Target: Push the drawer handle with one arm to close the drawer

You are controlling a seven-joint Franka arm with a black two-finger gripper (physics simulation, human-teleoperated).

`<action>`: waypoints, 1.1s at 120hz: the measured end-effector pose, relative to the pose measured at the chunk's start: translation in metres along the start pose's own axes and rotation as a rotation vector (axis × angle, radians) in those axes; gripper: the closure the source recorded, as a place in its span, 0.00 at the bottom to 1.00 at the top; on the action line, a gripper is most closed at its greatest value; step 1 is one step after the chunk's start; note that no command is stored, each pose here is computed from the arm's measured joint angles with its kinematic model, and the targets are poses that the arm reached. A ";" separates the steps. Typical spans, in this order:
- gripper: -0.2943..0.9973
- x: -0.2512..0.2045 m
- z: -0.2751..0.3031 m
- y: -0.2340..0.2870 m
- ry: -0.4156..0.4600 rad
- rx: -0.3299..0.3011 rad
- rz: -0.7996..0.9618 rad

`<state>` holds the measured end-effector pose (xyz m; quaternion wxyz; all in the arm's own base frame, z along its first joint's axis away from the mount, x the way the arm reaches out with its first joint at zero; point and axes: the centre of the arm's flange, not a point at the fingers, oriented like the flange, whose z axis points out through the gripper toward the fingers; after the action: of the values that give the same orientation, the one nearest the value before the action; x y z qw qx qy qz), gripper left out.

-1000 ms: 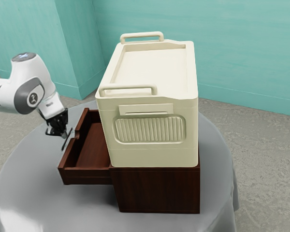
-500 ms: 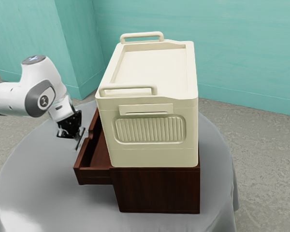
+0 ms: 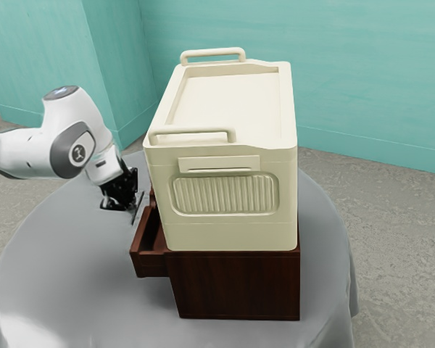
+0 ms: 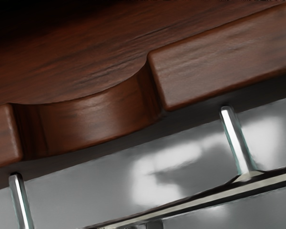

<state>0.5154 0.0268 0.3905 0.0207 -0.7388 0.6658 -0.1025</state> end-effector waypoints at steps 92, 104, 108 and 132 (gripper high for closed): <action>0.83 0.057 0.011 -0.009 0.071 0.028 0.067; 0.84 0.058 0.013 -0.009 0.073 0.029 0.068; 0.84 0.058 0.013 -0.009 0.073 0.030 0.068; 0.82 0.054 -0.025 -0.006 0.074 0.078 0.055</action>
<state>0.5220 -0.0230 0.4229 0.0280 -0.7144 0.6818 -0.1550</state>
